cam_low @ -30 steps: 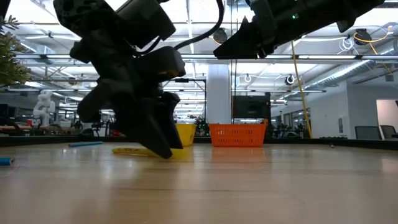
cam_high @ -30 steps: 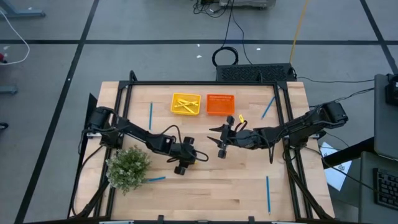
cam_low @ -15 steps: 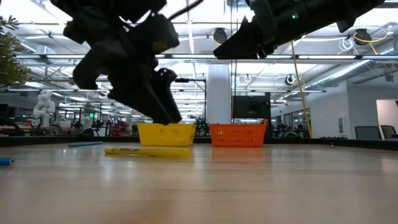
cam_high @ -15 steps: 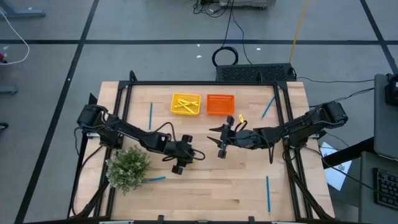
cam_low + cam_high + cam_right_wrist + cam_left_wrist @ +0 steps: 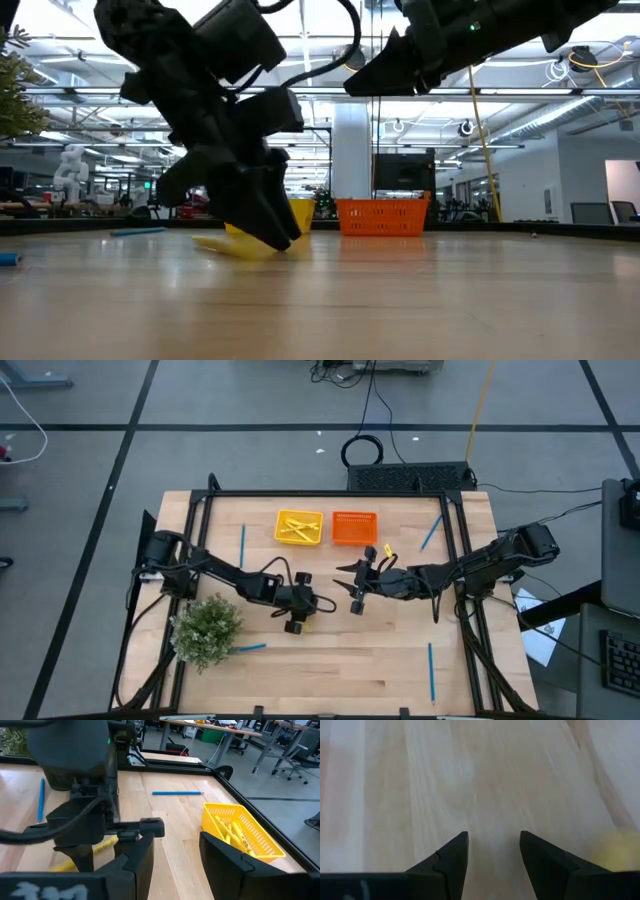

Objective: Sort pens & pencils
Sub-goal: Put the yellow pen into the yellow bin

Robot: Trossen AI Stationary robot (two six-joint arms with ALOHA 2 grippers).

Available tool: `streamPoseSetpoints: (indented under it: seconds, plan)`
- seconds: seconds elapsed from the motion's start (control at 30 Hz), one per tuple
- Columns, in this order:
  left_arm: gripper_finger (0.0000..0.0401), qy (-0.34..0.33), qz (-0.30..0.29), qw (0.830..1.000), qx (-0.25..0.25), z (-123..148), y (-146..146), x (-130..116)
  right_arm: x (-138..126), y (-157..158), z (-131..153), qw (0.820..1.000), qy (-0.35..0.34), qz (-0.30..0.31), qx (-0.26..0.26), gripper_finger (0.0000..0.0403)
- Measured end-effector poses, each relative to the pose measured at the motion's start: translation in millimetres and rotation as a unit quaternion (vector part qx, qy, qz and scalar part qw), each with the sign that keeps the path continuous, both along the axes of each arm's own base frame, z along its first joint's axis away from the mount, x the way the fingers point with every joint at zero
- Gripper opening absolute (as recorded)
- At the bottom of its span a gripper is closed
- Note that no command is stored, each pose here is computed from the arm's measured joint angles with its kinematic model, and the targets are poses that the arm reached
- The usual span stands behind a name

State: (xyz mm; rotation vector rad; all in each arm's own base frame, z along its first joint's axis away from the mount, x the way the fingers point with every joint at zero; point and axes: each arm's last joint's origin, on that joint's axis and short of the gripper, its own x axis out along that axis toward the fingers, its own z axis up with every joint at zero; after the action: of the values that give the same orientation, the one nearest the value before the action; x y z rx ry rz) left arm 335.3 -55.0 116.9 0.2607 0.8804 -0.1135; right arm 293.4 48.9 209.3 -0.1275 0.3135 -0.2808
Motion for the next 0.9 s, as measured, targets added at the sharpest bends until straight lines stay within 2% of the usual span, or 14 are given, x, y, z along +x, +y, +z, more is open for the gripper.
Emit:
streamPoseSetpoints:
  seconds: [0.13,0.3,0.5,0.63,0.7,0.9]
  plan:
    - [0.0186,0.006,0.003,1.000,-0.018,-1,3,0,0,0,0,1.000,0.001,0.000,0.000,0.0146]
    - [0.0186,0.013,-0.004,1.000,-0.015,4,2,-3,0,0,0,1.000,0.001,0.000,0.000,0.0146]
    - [0.0186,0.027,0.010,0.999,-0.029,28,-1,-17,0,0,0,1.000,0.002,0.000,0.000,0.0146]
    - [0.0186,0.018,0.057,0.997,-0.047,50,-3,-28,0,0,0,1.000,0.002,0.000,0.000,0.0146]
    - [0.0186,0.005,0.090,0.993,-0.073,59,-4,-32,0,0,0,1.000,0.002,0.000,0.000,0.0146]
    - [0.0186,0.027,0.206,0.963,-0.170,60,-18,-41,0,0,0,1.000,0.001,0.000,0.000,0.0146]
